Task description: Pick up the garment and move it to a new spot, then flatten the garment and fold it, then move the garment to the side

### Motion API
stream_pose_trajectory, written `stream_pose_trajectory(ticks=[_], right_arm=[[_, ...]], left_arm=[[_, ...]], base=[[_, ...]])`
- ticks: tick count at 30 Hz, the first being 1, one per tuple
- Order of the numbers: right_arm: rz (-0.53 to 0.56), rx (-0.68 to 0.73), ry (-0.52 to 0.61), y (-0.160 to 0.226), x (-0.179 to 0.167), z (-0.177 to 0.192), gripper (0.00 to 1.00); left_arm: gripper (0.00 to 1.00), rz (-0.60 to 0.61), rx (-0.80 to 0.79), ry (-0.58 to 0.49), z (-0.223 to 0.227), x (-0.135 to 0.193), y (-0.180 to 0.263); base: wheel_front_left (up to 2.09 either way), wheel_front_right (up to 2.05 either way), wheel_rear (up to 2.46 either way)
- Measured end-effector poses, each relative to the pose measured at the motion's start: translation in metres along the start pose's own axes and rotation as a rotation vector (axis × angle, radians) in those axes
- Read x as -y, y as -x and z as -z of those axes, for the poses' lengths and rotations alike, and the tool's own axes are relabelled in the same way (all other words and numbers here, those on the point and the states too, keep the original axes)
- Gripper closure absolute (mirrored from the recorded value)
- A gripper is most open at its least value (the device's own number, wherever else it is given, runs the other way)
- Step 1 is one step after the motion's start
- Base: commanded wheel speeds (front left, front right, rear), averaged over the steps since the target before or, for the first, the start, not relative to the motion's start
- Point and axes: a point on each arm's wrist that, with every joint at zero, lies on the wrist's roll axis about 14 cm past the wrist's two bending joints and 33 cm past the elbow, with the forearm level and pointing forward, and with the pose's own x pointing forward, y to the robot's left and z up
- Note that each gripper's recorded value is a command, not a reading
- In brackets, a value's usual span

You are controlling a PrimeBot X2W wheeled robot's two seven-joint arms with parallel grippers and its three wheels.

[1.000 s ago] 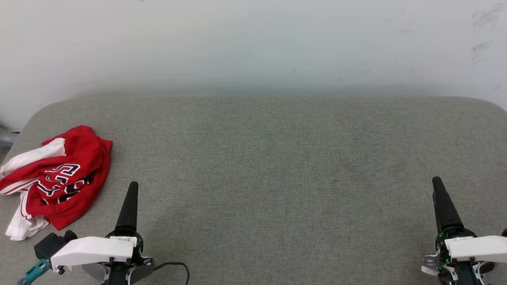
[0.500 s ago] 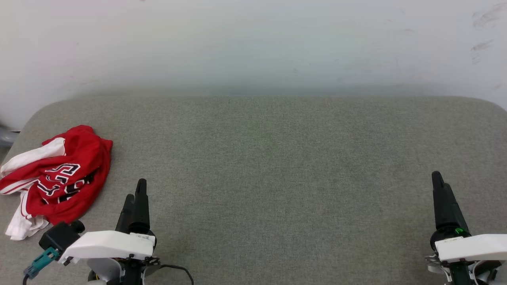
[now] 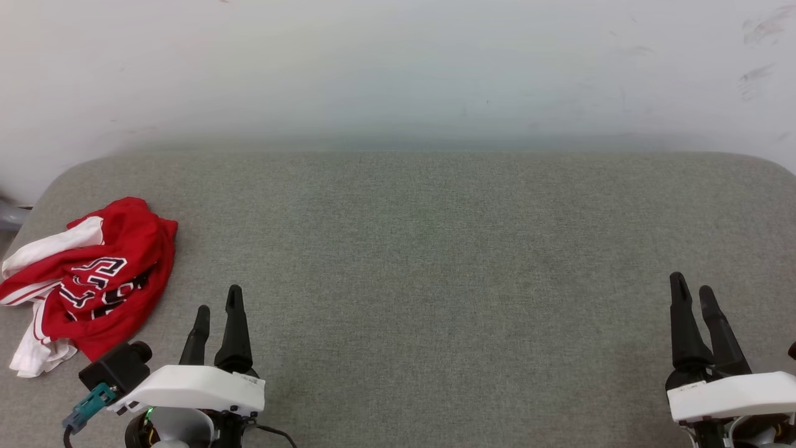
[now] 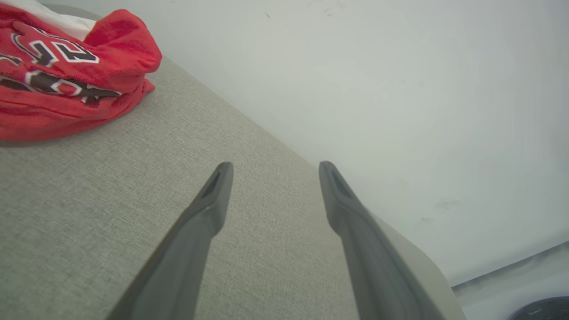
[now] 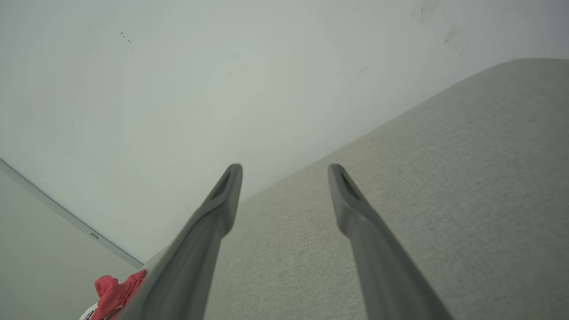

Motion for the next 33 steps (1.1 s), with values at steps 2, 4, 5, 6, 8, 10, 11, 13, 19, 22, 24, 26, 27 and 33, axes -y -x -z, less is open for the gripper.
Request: stream_pose_trajectory(ticks=[2,4,5,6,8,10,11,13,19,22,24,26,27,33], right_arm=[[-0.003,0.0,0.029,0.001,0.0,0.0,0.0],[-0.004,-0.004,0.063,0.002,0.0,0.001,0.0],[-0.007,-0.001,0.076,0.002,-0.001,0.001,0.0],[-0.009,0.002,0.088,0.002,-0.001,0.0,0.0],[-0.013,0.002,0.12,0.003,-0.002,0.001,0.0],[-0.014,0.0,0.145,0.003,-0.001,0.001,0.0],[-0.016,0.002,0.157,0.003,-0.002,0.001,0.0],[-0.018,0.0,0.186,0.004,-0.002,0.002,0.0],[-0.024,-0.001,0.259,0.006,-0.001,0.003,0.0],[-0.027,-0.002,0.293,0.007,-0.001,0.004,0.0],[-0.03,-0.001,0.316,0.007,-0.001,0.004,0.0],[-0.033,0.0,0.336,0.008,-0.001,0.004,0.0],[-0.035,0.0,0.346,0.008,-0.002,0.004,0.0],[-0.048,0.01,0.406,0.008,-0.004,0.003,0.0]], left_arm=[[0.0,0.0,0.005,-0.03,0.0,0.0,0.0],[0.0,0.002,0.011,-0.057,-0.001,0.001,0.0],[0.0,0.003,0.013,-0.073,-0.001,0.002,0.001],[0.0,0.002,0.016,-0.087,-0.001,0.002,0.001],[0.0,0.008,0.02,-0.113,-0.001,0.004,0.001],[0.0,0.013,0.024,-0.14,0.0,0.005,0.001],[0.0,0.016,0.024,-0.152,0.0,0.006,0.001],[0.0,0.02,0.029,-0.177,0.0,0.008,0.002],[0.0,0.026,0.04,-0.248,0.001,0.009,0.003],[0.0,0.03,0.043,-0.28,0.002,0.01,0.004],[0.0,0.035,0.049,-0.302,0.002,0.011,0.005],[0.0,0.038,0.052,-0.323,0.003,0.012,0.005],[0.0,0.039,0.053,-0.333,0.003,0.012,0.005],[0.0,0.049,0.068,-0.391,0.003,0.015,0.006]], base=[[0.0,0.0,0.0],[0.0,0.0,0.0],[0.0,0.0,0.0],[0.0,0.0,0.0],[0.0,0.0,0.0],[0.0,0.0,0.0],[0.0,0.0,0.0],[0.0,0.0,0.0],[0.0,0.0,0.0],[0.0,0.0,0.0],[0.0,0.0,0.0],[0.0,0.0,0.0],[0.0,0.0,0.0],[0.0,0.0,0.0]])
